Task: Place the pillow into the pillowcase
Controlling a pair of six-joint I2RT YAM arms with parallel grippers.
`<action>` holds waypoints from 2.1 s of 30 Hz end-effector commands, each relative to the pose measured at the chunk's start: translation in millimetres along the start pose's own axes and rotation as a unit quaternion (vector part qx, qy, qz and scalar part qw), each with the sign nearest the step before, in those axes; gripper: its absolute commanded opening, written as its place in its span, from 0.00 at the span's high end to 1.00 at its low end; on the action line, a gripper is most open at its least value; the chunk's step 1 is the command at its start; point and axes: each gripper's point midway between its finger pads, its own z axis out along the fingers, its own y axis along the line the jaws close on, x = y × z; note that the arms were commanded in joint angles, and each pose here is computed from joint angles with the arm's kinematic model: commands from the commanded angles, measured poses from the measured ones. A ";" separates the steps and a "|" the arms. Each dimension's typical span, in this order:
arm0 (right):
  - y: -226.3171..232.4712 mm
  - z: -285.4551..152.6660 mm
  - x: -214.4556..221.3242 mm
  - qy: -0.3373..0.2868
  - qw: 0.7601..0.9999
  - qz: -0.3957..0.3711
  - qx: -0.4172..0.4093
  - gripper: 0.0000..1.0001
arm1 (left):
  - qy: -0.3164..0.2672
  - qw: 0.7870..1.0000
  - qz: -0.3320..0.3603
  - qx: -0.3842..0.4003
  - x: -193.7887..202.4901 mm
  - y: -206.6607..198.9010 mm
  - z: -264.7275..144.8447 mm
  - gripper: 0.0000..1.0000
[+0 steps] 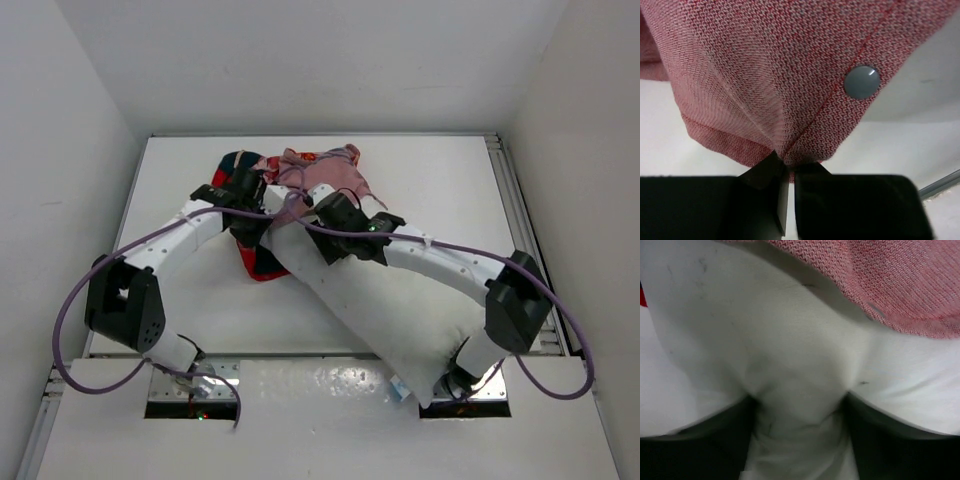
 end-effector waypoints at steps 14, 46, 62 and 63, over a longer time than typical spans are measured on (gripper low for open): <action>-75.0 -30.7 -172.4 -0.272 0.862 0.416 -0.097 1.00 | -0.203 0.951 0.230 0.029 -159.7 -96.8 -119.4 1.00; -143.0 -87.5 -42.7 -0.158 0.926 0.337 0.059 0.05 | -0.311 0.927 0.128 0.163 -197.4 -47.6 -136.9 0.06; -111.4 3.4 33.3 -0.048 0.905 0.422 -0.018 0.65 | -0.231 0.970 0.063 -0.035 -278.6 -8.3 -1.8 0.16; -87.8 2.0 32.3 -0.050 0.908 0.414 -0.039 0.70 | -0.224 0.972 0.066 -0.032 -276.5 -10.6 3.2 0.18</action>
